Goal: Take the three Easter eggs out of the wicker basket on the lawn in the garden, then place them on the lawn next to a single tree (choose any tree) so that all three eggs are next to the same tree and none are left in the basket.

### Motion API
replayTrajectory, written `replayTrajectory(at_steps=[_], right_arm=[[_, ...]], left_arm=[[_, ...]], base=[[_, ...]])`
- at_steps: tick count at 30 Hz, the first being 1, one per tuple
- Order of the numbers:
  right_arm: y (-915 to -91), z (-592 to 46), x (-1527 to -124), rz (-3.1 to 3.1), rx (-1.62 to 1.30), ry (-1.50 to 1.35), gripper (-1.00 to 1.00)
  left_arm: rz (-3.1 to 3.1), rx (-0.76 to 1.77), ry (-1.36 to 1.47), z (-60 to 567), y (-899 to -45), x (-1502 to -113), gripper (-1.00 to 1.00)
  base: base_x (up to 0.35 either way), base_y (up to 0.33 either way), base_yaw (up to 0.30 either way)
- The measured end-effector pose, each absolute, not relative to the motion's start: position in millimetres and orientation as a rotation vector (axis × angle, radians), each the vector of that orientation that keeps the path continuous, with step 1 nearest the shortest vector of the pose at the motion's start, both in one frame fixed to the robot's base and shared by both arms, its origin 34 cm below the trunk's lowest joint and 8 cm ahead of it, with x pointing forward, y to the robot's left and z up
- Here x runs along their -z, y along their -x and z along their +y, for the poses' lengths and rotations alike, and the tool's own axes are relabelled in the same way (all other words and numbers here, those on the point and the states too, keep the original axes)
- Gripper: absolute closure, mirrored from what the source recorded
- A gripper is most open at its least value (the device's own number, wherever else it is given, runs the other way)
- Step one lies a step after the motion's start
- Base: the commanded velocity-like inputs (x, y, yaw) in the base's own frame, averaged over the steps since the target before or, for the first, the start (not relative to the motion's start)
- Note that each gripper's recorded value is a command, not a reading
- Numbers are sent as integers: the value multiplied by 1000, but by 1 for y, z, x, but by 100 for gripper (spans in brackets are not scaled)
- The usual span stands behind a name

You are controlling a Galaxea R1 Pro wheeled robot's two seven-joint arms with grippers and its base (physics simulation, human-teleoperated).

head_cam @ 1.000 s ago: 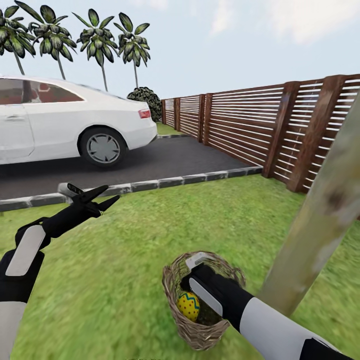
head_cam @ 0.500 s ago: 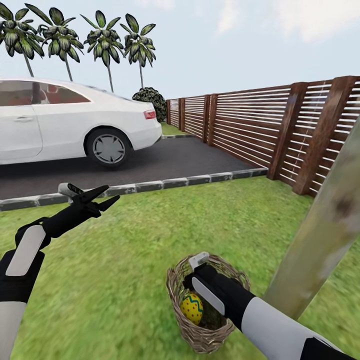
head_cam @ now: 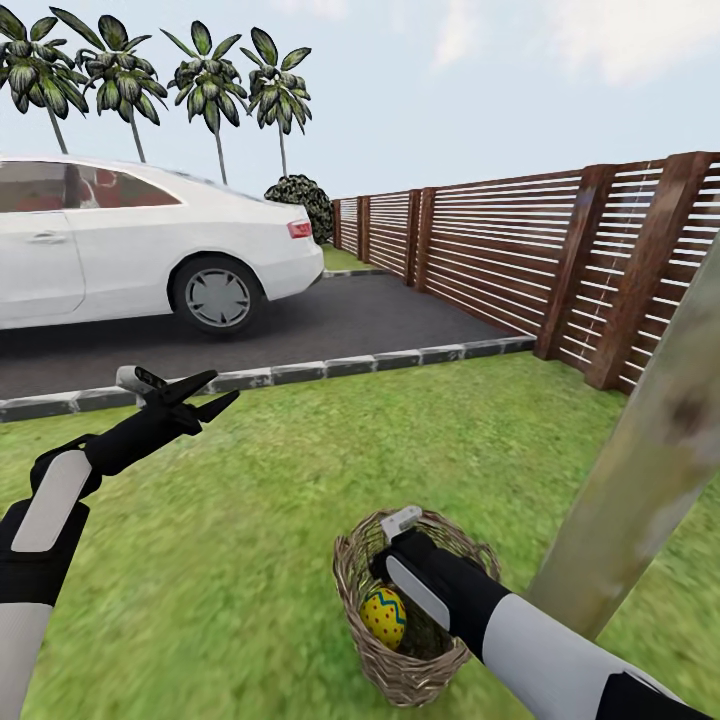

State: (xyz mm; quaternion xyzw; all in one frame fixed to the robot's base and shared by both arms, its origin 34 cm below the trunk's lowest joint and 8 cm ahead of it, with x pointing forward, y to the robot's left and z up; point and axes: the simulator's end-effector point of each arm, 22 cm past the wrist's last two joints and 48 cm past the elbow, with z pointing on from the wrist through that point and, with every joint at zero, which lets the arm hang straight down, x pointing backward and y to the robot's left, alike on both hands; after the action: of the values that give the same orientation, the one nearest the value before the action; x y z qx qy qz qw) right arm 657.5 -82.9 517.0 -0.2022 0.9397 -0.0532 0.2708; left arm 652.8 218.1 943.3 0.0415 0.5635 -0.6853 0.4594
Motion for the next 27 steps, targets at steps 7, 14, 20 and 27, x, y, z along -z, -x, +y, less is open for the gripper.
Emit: replayTrajectory(at_steps=[7, 14, 20, 27], right_arm=[[-660, -84, -517, 2519, 140, 528, -100], [-663, -83, -530, 2516, 140, 532, -100], [-669, -102, -534, 2552, 194, 509, -100], [-684, -128, -545, 2599, 285, 468, -100]], left_arm=[[1384, 1691, -104, 218, -652, -944, -100], [1392, 1688, -103, 218, -655, -956, -100], [1404, 1678, -102, 217, -659, -966, -100], [1399, 1687, -101, 211, -662, -981, -100]], base=[[0, 0, 0], [0, 0, 0], [0, 0, 0], [0, 0, 0]])
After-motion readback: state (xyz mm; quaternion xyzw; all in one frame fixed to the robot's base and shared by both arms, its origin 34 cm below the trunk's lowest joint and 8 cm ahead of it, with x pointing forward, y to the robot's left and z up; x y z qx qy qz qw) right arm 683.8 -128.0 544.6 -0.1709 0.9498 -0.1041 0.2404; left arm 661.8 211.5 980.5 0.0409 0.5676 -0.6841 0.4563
